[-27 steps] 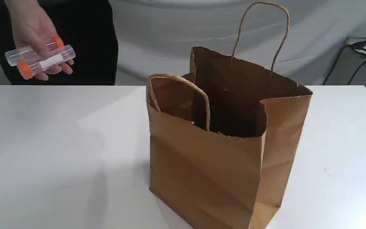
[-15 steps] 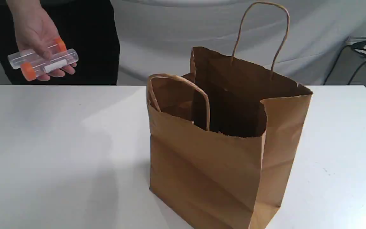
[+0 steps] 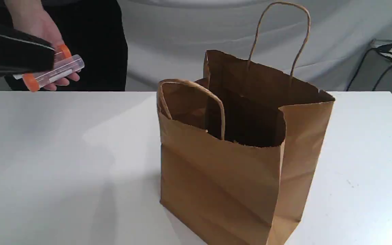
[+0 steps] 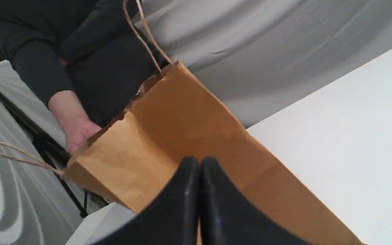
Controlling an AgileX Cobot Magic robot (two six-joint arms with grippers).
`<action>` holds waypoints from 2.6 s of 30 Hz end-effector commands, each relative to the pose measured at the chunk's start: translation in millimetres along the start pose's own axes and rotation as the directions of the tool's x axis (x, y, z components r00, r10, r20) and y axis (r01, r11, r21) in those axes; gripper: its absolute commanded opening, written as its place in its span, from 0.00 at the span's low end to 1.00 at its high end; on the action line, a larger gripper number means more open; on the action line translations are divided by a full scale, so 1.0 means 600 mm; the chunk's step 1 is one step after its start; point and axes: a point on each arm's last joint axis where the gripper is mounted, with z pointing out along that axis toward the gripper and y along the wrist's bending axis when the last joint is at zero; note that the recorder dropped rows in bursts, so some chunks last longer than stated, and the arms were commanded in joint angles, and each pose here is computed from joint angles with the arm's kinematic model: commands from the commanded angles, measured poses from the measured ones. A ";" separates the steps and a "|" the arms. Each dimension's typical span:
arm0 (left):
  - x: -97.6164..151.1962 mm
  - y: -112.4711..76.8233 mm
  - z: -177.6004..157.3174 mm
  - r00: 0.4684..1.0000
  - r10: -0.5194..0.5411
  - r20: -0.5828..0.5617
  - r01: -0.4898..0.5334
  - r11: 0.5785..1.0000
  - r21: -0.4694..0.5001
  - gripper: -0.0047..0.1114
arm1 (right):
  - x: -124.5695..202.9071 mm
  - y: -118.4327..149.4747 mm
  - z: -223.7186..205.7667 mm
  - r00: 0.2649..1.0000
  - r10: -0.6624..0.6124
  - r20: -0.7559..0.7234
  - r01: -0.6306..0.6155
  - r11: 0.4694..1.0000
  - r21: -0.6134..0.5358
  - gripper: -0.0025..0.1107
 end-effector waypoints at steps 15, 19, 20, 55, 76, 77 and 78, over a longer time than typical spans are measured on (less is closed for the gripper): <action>-0.011 -0.021 0.103 0.982 0.186 -0.015 -0.185 0.981 0.051 0.39 | -0.122 0.097 0.011 0.954 -0.292 0.068 0.293 0.956 -0.008 0.02; -0.011 -0.020 0.103 0.982 0.188 -0.018 -0.187 0.981 0.049 0.39 | -0.174 0.129 0.063 0.922 -0.386 -0.040 0.386 0.922 0.001 0.02; -0.011 -0.020 0.103 0.982 0.188 -0.018 -0.187 0.981 0.049 0.39 | -0.187 0.136 0.081 0.912 -0.403 -0.078 0.404 0.915 -0.007 0.02; 0.006 -0.006 0.155 0.969 0.247 0.030 -0.248 0.956 0.157 0.39 | -0.275 0.144 0.367 0.693 -0.441 -0.570 0.422 0.889 -0.175 0.47; 0.005 0.011 0.163 0.960 0.281 0.009 -0.281 0.959 0.038 0.39 | -0.265 0.125 0.380 0.675 -0.408 -0.614 0.422 0.897 -0.131 0.46; 0.005 0.010 0.163 0.960 0.280 0.011 -0.280 0.959 0.042 0.39 | -0.264 0.120 0.386 0.681 -0.402 -0.612 0.422 0.898 -0.121 0.46; 0.005 0.009 0.163 0.960 0.278 0.014 -0.278 0.959 0.049 0.39 | -0.260 0.116 0.392 0.683 -0.390 -0.617 0.411 0.904 -0.116 0.46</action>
